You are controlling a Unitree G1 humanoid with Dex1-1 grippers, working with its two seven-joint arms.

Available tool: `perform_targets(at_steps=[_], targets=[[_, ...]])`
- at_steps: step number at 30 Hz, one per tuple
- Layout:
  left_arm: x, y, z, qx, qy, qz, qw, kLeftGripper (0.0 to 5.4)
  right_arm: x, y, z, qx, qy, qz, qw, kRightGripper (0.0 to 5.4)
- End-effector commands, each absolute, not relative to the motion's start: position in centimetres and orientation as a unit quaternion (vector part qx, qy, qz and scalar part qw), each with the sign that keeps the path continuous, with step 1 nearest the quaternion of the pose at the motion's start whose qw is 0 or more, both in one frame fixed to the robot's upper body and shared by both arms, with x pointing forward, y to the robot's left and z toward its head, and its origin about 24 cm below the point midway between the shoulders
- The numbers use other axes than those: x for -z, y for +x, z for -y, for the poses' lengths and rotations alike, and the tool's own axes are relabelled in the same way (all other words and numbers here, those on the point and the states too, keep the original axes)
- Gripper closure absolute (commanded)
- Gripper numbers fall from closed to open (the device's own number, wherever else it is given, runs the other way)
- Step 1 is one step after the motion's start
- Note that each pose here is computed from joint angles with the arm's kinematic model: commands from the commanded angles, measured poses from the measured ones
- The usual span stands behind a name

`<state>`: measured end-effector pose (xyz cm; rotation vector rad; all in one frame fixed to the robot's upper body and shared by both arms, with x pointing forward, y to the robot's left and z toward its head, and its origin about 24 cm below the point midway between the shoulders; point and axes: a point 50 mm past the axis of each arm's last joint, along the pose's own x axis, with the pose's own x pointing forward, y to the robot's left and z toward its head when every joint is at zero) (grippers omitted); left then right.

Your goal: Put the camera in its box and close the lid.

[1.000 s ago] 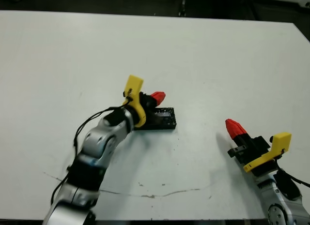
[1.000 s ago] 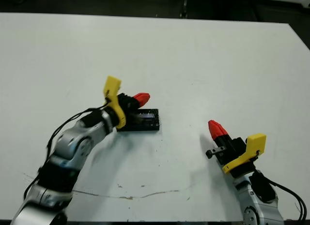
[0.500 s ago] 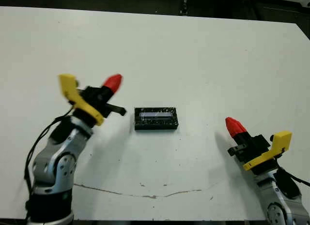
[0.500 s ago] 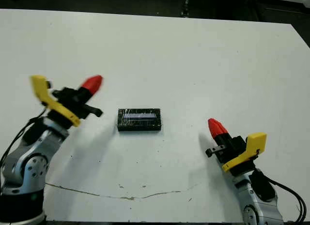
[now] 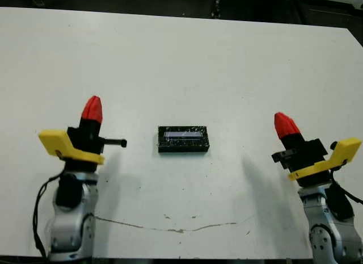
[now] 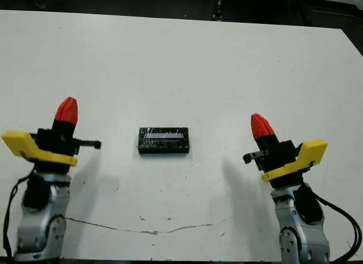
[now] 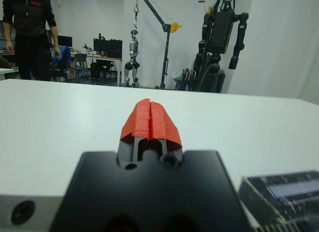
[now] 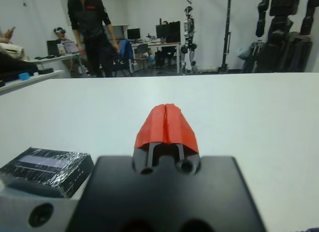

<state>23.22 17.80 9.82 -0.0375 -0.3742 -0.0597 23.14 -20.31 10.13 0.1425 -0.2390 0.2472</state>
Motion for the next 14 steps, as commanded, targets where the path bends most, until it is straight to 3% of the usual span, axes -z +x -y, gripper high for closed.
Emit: perform_targets(at_steps=[1, 14], targets=[[-8.3, 22.6, -17.3, 0.032, -0.027, 0.164, 0.986, 5.38, -9.6, 23.0, 20.0, -0.101, 0.061, 0.103, 0.988, 5.40], [-8.0, 22.6, -16.7, 0.049, -0.036, 0.157, 0.986, 5.38, -8.5, 22.8, 19.3, -0.118, 0.079, 0.079, 0.987, 5.40]])
